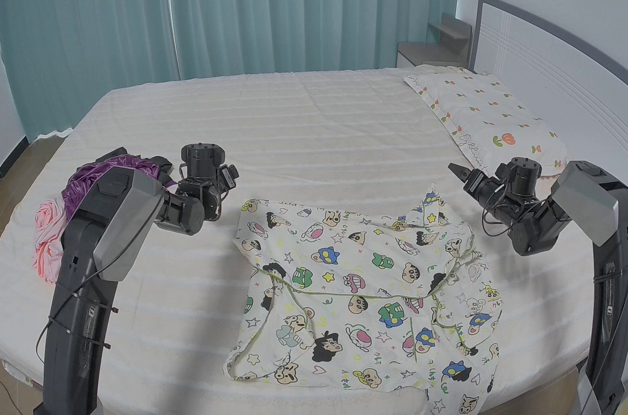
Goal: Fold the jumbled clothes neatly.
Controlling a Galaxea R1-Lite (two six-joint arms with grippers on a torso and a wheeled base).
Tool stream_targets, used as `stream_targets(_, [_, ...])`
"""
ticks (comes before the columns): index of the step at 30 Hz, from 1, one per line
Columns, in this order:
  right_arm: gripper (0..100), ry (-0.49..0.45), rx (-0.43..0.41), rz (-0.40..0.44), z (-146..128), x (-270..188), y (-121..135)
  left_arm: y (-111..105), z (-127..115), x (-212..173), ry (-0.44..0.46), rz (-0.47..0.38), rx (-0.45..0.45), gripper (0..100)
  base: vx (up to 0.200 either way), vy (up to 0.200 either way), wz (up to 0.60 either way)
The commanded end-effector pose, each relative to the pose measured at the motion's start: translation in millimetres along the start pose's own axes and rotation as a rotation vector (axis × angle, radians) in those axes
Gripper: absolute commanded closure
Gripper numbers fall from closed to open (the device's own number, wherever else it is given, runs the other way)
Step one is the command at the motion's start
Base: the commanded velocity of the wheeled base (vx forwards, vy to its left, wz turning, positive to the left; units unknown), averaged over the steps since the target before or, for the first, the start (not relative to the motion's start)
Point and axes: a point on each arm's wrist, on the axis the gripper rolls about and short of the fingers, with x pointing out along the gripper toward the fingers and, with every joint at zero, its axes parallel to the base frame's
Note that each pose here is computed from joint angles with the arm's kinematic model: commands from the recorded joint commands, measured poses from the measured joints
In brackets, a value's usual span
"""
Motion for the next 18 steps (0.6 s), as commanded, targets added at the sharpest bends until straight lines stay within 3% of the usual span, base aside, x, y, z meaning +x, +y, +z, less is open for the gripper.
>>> stream_targets(1, [0,-0.014,-0.009,0.047,20,-55,24,-25,42,-51,0.037,-0.106,-0.042,0,0.0,0.0,0.0])
stream_targets(3, [0,0.01,-0.002,0.054,16,-87,24,-44,28,-113,0.206,-0.263,-0.046,0,0.0,0.0,0.0])
stream_targets(4, [0,0.012,-0.002,0.055,15,-90,24,-45,26,-119,0.224,-0.276,-0.044,0,0.0,0.0,0.0])
stream_targets(5, [0,0.019,0.001,0.054,11,-105,21,-51,15,-152,0.318,-0.346,-0.032,0,0.0,0.0,0.0])
stream_targets(6, [0,0.019,0.001,0.054,11,-105,21,-51,15,-152,0.318,-0.346,-0.032,0,0.0,0.0,0.0])
stream_targets(7, [0,0.029,0.005,0.043,1,-122,18,-54,-4,-188,0.422,-0.395,0.011,0,0.0,0.0,0.0])
stream_targets(12, [0,0.086,0.02,0.015,-21,-157,7,-46,-58,-241,0.605,-0.409,0.143,0,0.0,0.0,0.0])
stream_targets(18, [0,0.142,0.04,-0.019,-29,-172,1,-45,-92,-272,0.723,-0.421,0.255,0,0.0,0.0,0.0])
